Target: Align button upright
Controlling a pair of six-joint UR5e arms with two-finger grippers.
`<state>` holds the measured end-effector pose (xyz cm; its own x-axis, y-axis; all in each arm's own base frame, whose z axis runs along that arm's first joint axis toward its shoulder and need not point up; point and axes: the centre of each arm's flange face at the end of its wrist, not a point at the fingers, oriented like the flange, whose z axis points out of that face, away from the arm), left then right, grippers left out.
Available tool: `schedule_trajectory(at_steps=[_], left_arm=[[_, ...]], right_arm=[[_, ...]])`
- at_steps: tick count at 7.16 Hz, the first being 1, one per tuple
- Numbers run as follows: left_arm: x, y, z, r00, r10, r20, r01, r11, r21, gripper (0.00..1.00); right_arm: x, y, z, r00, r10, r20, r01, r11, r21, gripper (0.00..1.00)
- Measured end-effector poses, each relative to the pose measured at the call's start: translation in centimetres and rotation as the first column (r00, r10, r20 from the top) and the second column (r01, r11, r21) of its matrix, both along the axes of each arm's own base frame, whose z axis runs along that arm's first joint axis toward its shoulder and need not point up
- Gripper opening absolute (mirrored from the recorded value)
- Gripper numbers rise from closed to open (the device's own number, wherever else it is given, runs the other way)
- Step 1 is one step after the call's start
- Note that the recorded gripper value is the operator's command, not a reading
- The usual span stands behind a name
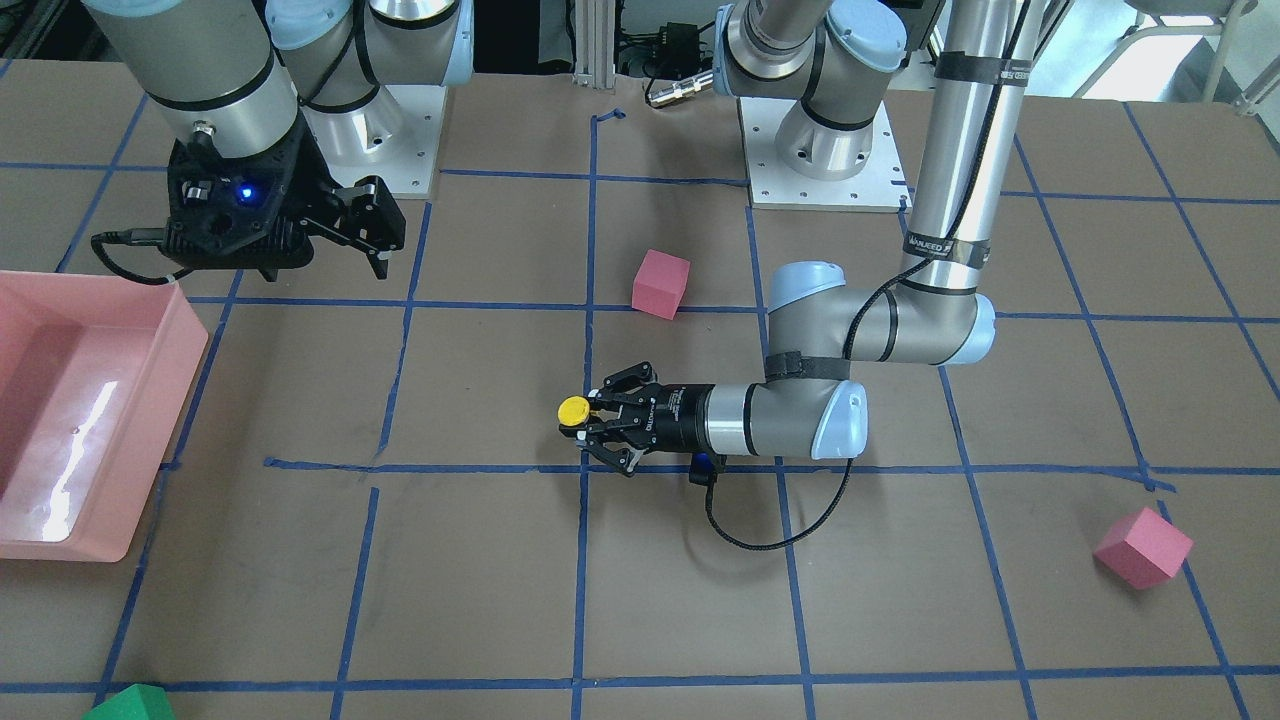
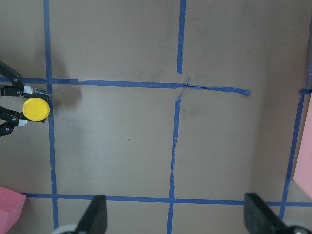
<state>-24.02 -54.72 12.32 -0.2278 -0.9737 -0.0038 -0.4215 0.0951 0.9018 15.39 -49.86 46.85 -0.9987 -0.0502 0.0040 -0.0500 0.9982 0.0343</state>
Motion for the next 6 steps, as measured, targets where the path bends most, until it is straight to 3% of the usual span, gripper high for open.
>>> schedule_trajectory(at_steps=[1,6], left_arm=[[0.0,0.0,-0.1,1.0,0.001,0.0,-0.001,1.0,0.002,0.98],[1.7,-1.0,0.6,0.999,0.038,0.008,-0.038,0.999,0.003,1.0]], right_arm=[[0.0,0.0,0.0,1.0,0.0,0.0,0.0,1.0,-0.001,1.0],[0.0,0.0,0.1,1.0,-0.001,0.001,0.001,1.0,-0.004,1.0]])
